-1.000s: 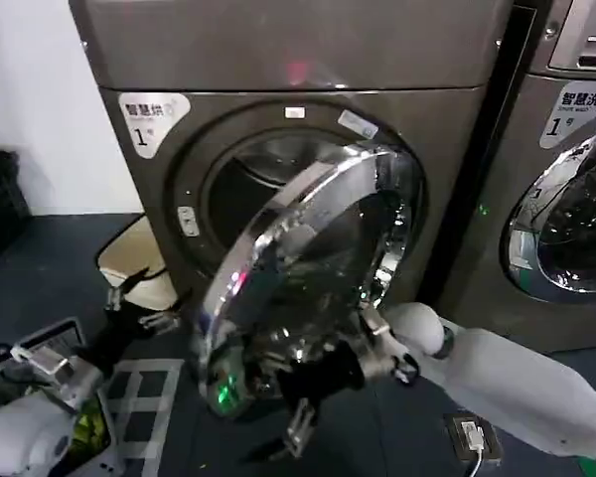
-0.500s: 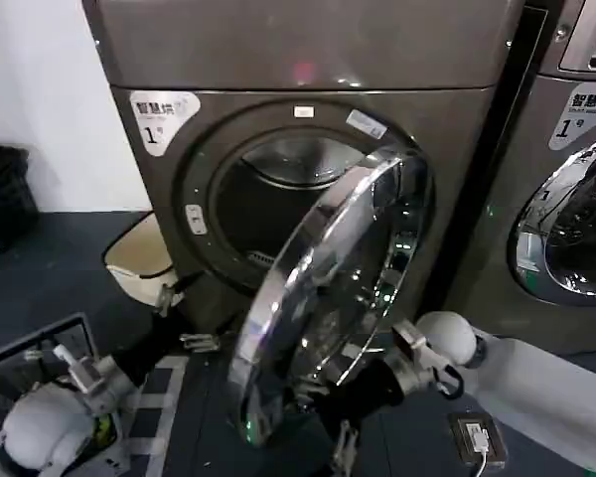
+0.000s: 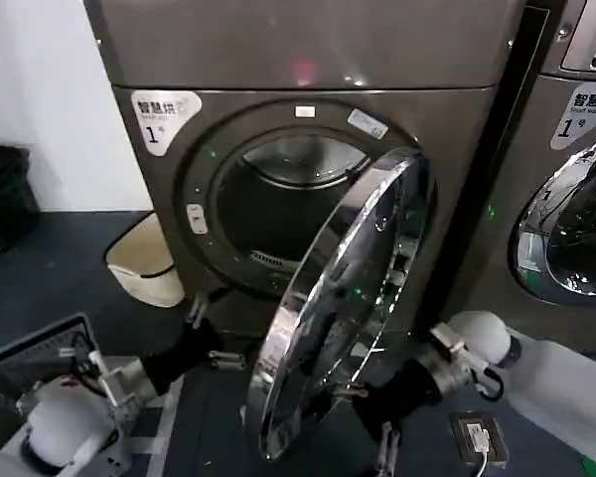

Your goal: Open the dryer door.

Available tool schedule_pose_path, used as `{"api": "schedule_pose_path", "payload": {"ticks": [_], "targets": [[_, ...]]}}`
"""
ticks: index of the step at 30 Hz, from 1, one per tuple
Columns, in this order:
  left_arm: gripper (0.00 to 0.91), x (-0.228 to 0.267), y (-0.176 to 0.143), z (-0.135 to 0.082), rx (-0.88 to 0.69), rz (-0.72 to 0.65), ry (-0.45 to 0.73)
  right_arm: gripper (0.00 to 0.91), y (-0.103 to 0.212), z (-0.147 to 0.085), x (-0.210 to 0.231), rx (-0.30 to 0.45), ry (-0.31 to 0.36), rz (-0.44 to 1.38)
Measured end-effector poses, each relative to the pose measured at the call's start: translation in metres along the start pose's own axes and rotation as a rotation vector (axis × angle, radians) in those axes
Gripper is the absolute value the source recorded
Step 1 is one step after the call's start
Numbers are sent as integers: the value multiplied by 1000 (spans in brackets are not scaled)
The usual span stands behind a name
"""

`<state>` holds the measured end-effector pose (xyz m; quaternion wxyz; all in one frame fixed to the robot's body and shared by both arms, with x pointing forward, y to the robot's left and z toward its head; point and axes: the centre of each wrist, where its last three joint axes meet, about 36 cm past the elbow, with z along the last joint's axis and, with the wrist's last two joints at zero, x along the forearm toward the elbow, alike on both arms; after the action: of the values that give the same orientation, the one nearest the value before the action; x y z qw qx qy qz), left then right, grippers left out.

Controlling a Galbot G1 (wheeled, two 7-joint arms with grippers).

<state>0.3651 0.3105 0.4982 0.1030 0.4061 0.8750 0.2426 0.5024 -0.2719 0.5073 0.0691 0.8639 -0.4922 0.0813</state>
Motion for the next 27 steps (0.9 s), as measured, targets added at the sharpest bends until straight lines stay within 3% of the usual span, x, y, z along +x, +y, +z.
{"api": "schedule_pose_path", "payload": {"ticks": [8,16,27], "targets": [[907,-13,-9,-12,-52,80,-32,907,40,22,33,-3,46,99],[907,-27,-16,-21,-74,116,-78,907,102,47,102,14,133,350],[907,-59,-30,-22,-55,169,-135,907,214,116,205,-51,251,835]]}}
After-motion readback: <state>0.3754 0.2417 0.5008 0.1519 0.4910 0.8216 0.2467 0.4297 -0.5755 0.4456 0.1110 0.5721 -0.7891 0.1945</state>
